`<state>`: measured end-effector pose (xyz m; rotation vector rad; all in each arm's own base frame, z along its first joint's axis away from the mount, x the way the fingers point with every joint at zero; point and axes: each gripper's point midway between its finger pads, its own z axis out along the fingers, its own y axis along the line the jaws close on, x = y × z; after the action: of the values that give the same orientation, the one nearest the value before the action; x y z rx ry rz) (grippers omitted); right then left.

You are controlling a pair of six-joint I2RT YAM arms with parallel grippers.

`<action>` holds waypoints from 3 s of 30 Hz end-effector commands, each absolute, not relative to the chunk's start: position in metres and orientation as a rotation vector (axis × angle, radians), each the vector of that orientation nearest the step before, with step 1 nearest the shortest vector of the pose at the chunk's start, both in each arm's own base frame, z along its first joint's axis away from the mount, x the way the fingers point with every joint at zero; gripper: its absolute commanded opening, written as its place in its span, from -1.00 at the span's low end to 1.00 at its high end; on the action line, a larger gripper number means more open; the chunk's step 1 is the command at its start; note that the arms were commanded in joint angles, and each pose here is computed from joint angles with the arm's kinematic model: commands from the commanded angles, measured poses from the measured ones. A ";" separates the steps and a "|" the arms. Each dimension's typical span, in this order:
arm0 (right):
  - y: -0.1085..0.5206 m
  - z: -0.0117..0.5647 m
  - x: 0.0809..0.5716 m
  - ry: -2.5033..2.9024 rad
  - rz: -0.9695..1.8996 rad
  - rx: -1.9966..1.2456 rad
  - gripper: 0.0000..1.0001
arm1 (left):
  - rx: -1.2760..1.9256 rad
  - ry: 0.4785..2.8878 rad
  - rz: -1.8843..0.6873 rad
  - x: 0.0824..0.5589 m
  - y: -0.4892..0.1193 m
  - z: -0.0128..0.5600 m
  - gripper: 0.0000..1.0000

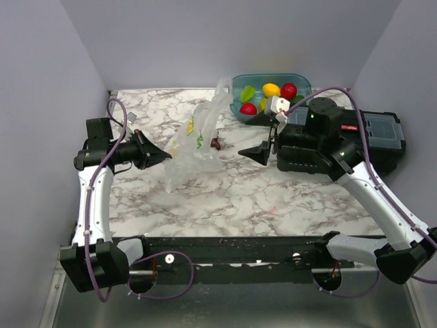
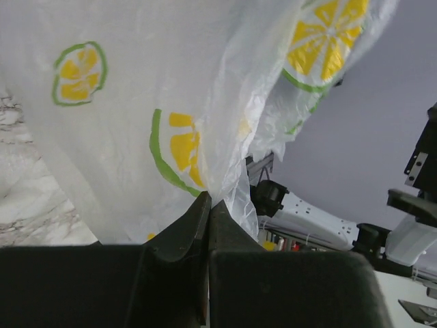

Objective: Place the fake fruits into the plastic bag and tie a complex knot

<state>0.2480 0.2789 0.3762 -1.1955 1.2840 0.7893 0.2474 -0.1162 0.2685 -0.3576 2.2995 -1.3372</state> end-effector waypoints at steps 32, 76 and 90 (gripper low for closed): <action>0.383 0.229 0.286 1.527 1.056 -1.220 -0.58 | -0.110 2.209 -1.564 0.230 -0.131 0.291 -1.00; 0.382 0.302 0.289 1.669 1.410 -0.518 -0.99 | 0.135 2.223 -0.568 0.229 -0.097 0.301 0.97; 0.338 0.404 0.353 1.465 1.412 -0.408 -0.99 | 0.785 2.214 -0.308 0.207 -0.073 0.221 -1.00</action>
<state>0.3297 0.3632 0.3582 -0.4576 1.5673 1.3855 0.2048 -0.1058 0.2418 0.5723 2.3022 -0.6073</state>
